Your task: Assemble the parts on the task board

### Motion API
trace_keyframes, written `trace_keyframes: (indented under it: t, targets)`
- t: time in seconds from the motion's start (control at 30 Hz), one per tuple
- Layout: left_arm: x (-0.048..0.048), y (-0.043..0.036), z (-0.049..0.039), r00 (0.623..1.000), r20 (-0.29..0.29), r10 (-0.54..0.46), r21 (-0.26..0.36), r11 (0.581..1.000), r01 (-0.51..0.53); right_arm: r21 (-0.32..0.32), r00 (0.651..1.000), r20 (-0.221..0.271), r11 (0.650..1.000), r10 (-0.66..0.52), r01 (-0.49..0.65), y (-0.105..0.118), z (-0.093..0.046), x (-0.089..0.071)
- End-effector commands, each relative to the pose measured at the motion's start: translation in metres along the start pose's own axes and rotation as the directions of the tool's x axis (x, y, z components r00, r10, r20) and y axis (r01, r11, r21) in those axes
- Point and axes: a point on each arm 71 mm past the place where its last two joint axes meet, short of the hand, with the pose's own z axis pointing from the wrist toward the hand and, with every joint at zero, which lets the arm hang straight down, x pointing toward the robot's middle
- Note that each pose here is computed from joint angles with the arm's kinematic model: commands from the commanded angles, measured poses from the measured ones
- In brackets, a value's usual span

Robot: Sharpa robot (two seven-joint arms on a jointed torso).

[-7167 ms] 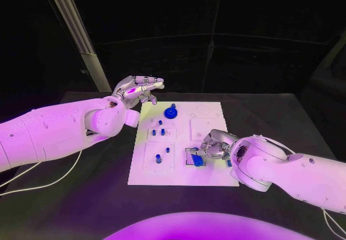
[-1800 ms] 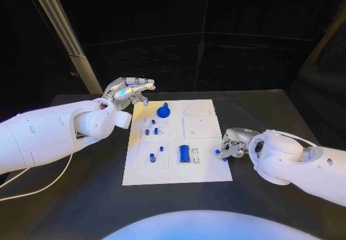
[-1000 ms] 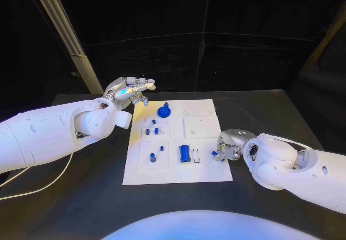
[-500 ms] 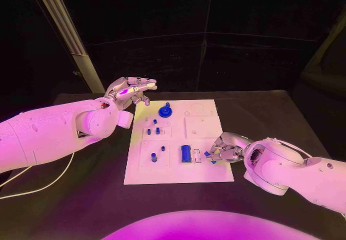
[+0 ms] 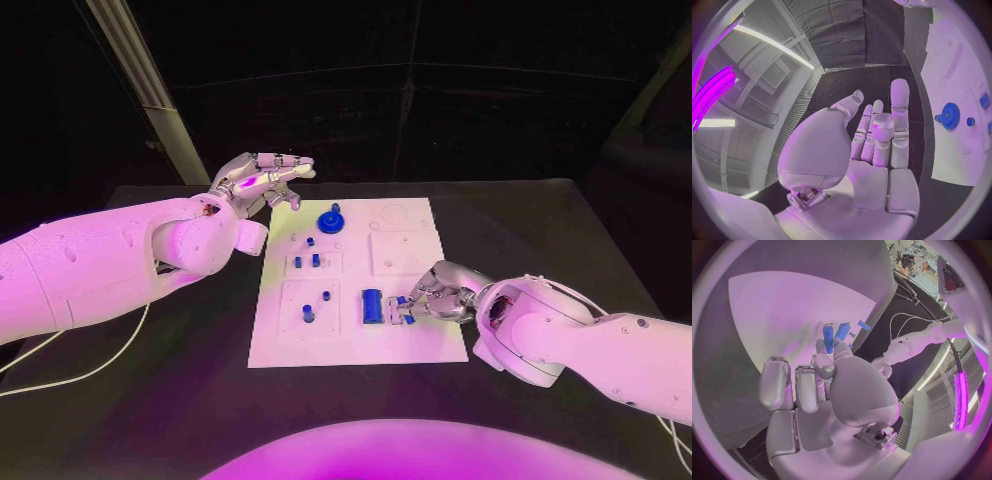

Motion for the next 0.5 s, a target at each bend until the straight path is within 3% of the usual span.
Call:
trace_keyframes:
  t: [0.03,0.5]
  targets:
    - [0.0021,-0.0013,0.0003,1.0,-0.014,-0.007,0.004,1.0,0.007,0.034,1.0,-0.002,0.999,0.01,-0.01,-0.001,0.002,0.001]
    - [0.0032,-0.0015,0.0006,1.0,-0.019,-0.008,0.0,1.0,0.008,0.062,0.995,-0.016,0.993,-0.101,0.102,0.004,0.012,0.006]
